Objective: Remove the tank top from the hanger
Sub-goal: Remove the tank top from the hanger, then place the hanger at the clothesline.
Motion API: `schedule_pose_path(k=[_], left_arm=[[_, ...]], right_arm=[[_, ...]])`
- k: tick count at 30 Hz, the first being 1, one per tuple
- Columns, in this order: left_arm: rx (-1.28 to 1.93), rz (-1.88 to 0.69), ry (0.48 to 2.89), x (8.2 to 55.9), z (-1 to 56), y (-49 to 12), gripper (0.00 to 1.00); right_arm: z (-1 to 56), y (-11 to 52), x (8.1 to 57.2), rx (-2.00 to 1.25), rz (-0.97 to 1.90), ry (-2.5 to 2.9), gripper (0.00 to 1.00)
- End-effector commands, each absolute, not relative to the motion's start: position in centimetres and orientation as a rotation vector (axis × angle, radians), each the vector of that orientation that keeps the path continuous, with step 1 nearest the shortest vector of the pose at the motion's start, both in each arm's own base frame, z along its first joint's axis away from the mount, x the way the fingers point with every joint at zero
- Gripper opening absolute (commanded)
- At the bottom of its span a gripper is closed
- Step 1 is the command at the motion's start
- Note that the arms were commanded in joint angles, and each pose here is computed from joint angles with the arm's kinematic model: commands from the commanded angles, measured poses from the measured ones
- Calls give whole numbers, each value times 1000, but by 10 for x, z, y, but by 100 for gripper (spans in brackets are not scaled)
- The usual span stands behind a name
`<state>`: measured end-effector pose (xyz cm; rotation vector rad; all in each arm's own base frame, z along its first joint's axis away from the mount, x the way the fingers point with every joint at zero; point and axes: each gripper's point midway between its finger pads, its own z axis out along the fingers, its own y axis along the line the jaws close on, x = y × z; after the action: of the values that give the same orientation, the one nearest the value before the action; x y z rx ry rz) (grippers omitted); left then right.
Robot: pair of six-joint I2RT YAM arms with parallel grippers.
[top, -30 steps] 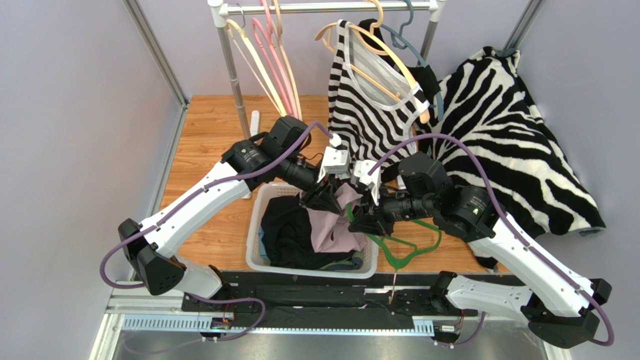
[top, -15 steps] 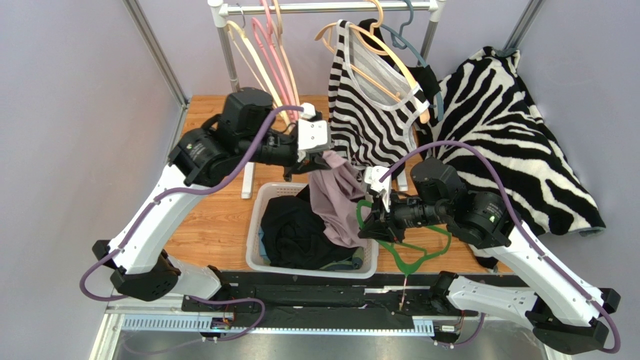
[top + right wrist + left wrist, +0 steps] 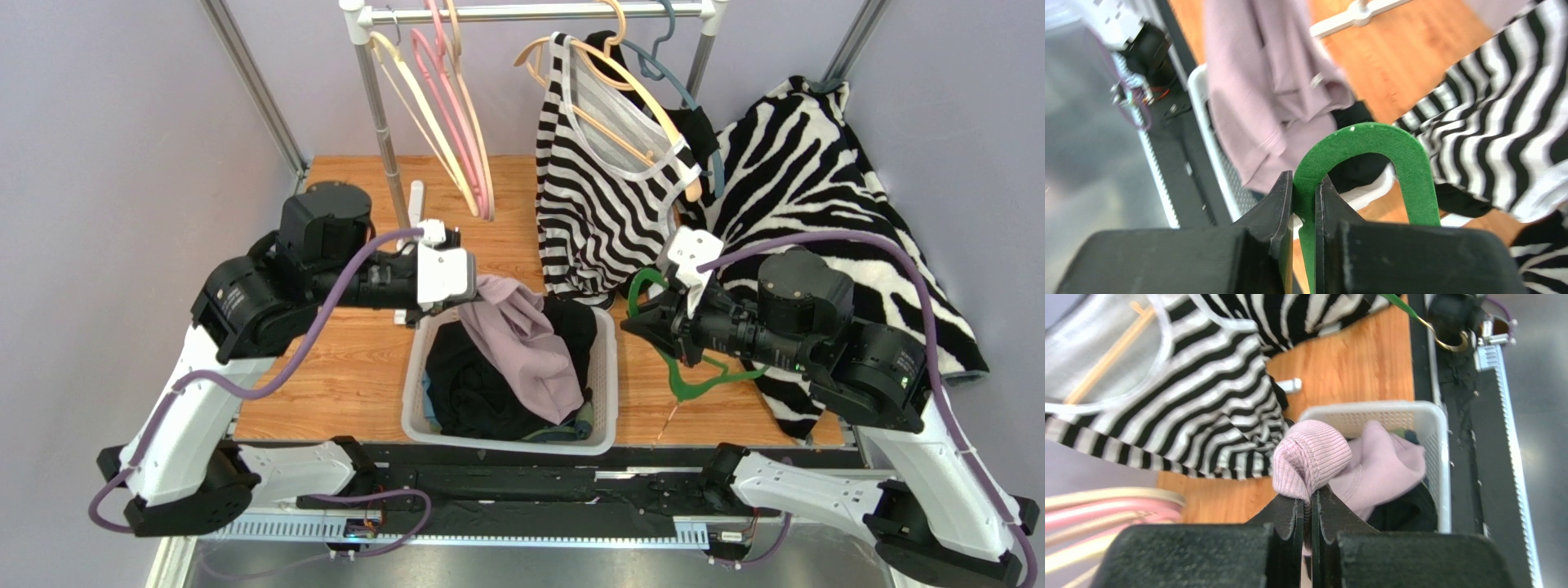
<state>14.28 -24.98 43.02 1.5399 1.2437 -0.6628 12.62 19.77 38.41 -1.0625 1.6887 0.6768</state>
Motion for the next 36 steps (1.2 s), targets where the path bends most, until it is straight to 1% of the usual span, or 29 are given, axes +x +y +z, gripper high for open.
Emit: schedule_pose_path(k=[1, 2, 3, 4, 5, 6, 7, 8, 9, 11, 13, 14, 16, 17, 21, 22, 23, 26, 32, 36], left_arm=[[1614, -634, 1308, 135, 384, -234, 0], [1652, -632, 1378, 138, 351, -234, 0], [1647, -612, 1390, 141, 341, -231, 5], [1655, -575, 1426, 147, 326, -229, 23], [1697, -556, 1487, 150, 293, -226, 31], [1686, -521, 1498, 157, 285, -225, 39], [1681, -454, 1537, 166, 273, -220, 64], [1693, -425, 1575, 170, 255, -217, 82], [1685, -396, 1569, 175, 254, -216, 99], [1671, -330, 1566, 183, 256, -211, 99], [1630, -302, 1540, 187, 272, -210, 99], [1599, -301, 1508, 187, 291, -211, 99], [1548, -335, 1499, 183, 312, -212, 99], [1504, -350, 1463, 182, 336, -213, 99], [1387, -530, 1465, 166, 375, -225, 99], [1386, -644, 1459, 153, 380, -233, 99], [1392, -703, 1448, 145, 384, -236, 99], [1450, -873, 1427, 122, 380, -246, 99], [1580, -999, 1371, 100, 355, -251, 99], [1693, -1096, 1284, 76, 342, -247, 99]], right_arm=[[433, 210, 145, -938, 687, 1602, 0], [451, 212, 143, -910, 723, 1564, 0], [453, 222, 143, -920, 760, 1567, 0], [457, 227, 142, -905, 800, 1574, 0], [468, 232, 137, -906, 846, 1543, 0], [467, 241, 140, -912, 868, 1553, 0], [468, 246, 139, -893, 908, 1572, 0], [470, 251, 137, -901, 939, 1567, 0], [470, 254, 137, -898, 954, 1574, 0], [470, 261, 139, -888, 983, 1584, 0], [472, 263, 139, -878, 997, 1577, 0], [478, 265, 138, -863, 1018, 1560, 0], [492, 263, 135, -836, 1041, 1525, 0], [504, 260, 137, -802, 1048, 1491, 0], [551, 251, 132, -627, 1155, 1388, 0], [558, 247, 132, -588, 1171, 1369, 0], [572, 243, 134, -525, 1185, 1327, 0], [593, 231, 129, -399, 1270, 1270, 0], [611, 226, 124, -222, 1461, 1223, 0], [600, 231, 140, -124, 1476, 1236, 0]])
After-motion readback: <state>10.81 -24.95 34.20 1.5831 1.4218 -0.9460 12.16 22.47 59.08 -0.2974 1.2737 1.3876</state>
